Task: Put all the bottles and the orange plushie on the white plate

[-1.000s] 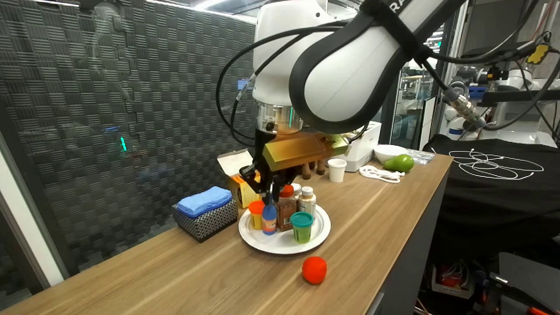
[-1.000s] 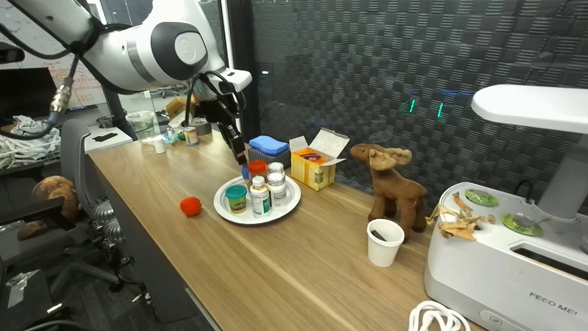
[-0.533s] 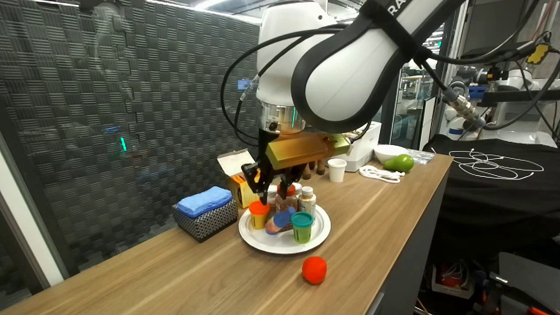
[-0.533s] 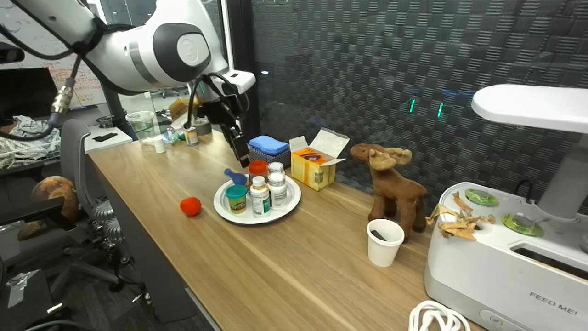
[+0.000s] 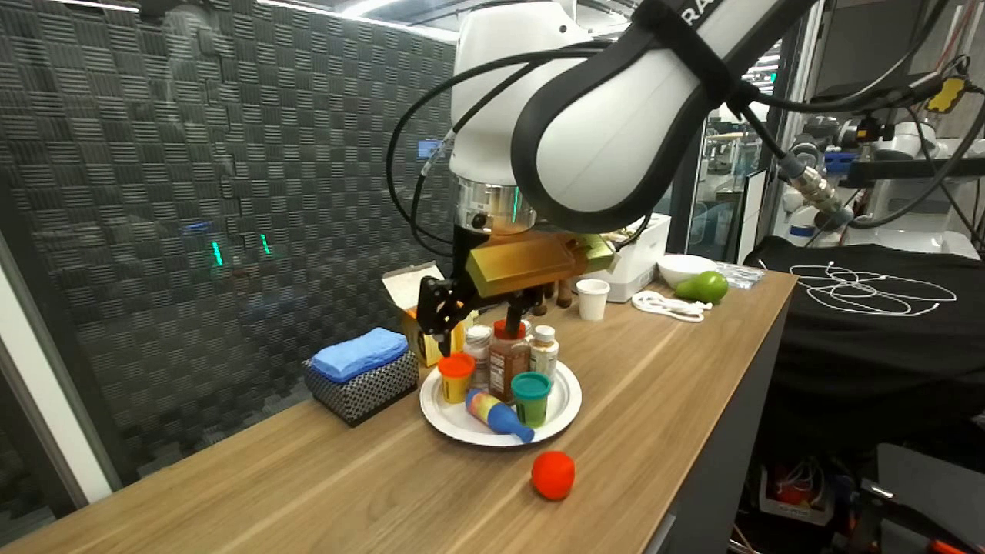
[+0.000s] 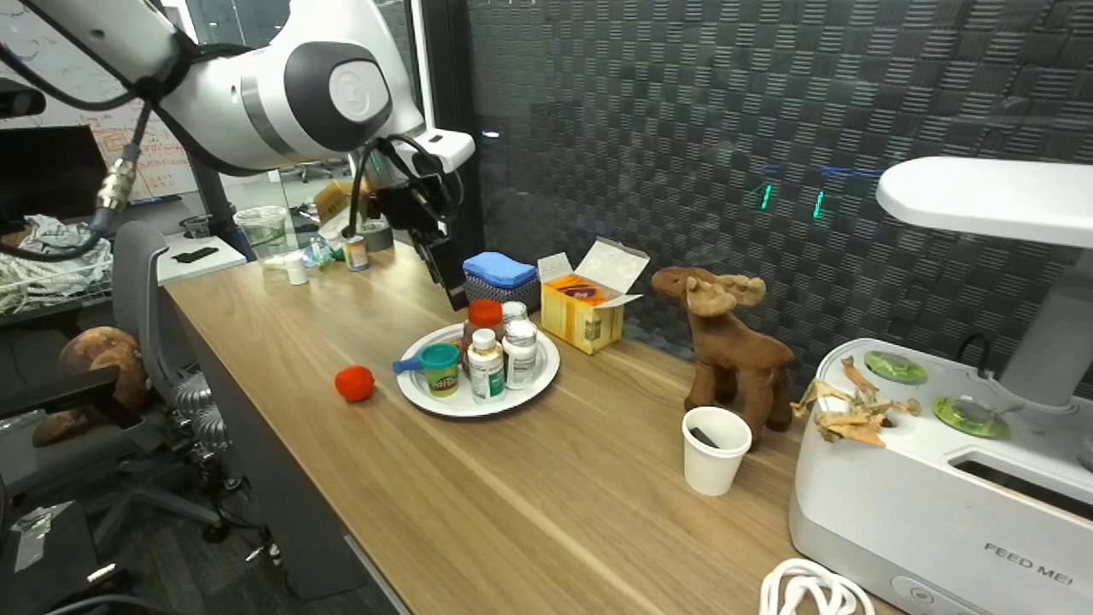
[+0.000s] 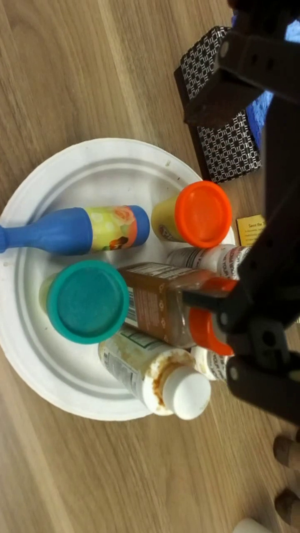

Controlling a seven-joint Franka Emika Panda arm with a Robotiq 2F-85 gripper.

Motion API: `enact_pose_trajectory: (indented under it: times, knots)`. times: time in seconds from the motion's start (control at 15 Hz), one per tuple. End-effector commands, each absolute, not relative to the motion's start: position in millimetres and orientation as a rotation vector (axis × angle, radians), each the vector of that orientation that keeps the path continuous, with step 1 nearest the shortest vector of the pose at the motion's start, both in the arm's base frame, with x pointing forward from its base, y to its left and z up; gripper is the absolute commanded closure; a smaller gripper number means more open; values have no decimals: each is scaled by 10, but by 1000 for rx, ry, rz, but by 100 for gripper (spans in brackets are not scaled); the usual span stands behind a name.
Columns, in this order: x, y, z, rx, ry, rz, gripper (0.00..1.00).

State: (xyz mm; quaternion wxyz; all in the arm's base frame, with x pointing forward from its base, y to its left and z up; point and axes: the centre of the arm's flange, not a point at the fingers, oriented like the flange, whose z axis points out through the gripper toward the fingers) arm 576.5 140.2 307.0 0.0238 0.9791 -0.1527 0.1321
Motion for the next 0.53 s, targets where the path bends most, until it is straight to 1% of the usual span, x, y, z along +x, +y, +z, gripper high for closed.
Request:
enact_pose_trajectory:
  times: [0.0, 0.27, 0.47]
  knots:
    - [5789, 1495, 3196, 3036, -417, 453, 0]
    - [5771, 1756, 3365, 3033, -266, 452, 0]
    - [5594, 2030, 3437, 3005, -194, 411, 0]
